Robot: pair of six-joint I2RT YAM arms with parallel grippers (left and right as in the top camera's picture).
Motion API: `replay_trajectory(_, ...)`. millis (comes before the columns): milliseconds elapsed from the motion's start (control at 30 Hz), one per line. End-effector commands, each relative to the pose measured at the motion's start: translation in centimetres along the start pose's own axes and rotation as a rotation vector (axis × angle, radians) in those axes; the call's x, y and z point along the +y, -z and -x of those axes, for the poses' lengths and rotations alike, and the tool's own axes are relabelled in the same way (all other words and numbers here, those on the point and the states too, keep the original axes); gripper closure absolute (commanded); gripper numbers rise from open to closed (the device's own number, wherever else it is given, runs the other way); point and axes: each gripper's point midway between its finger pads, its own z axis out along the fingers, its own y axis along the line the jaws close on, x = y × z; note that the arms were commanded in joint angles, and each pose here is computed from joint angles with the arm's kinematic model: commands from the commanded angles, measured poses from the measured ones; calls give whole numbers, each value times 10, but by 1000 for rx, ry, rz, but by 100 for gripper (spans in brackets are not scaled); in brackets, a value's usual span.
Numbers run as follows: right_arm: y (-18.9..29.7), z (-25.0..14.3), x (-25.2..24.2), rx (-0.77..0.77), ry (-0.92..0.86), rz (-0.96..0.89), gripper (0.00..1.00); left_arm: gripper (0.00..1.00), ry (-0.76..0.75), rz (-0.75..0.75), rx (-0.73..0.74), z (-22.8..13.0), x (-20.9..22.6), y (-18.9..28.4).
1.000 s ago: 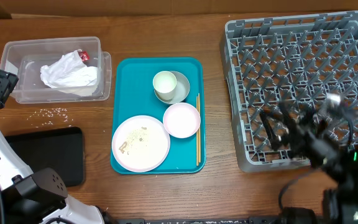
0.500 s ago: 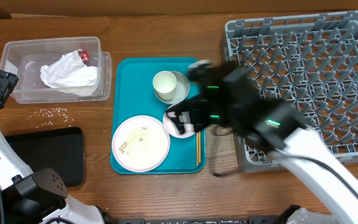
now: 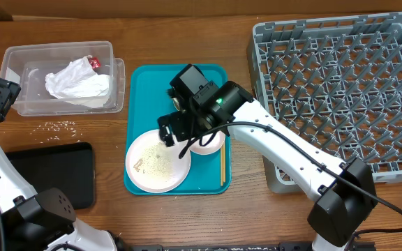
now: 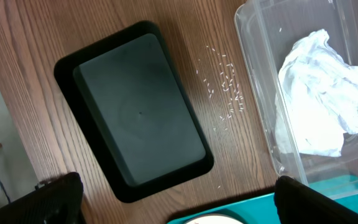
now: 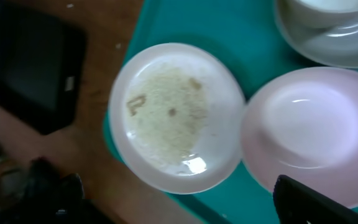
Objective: Sort waste into correct bins and load items into the dishwasher
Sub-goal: 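Reach the right gripper over the teal tray toward the pink-white plate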
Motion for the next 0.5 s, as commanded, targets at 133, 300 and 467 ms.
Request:
replay_trajectory(133,6,16,-10,-95,-134,-76,18,0,18,7,9,0,-1,-3)
replay_trajectory(300,6,24,-52,-214,-386,-267,18,0,18,7,9,0,-1,-3)
replay_trajectory(467,-1,25,-58,-251,-499,-267,24,0,18,7,9,0,-1,-3)
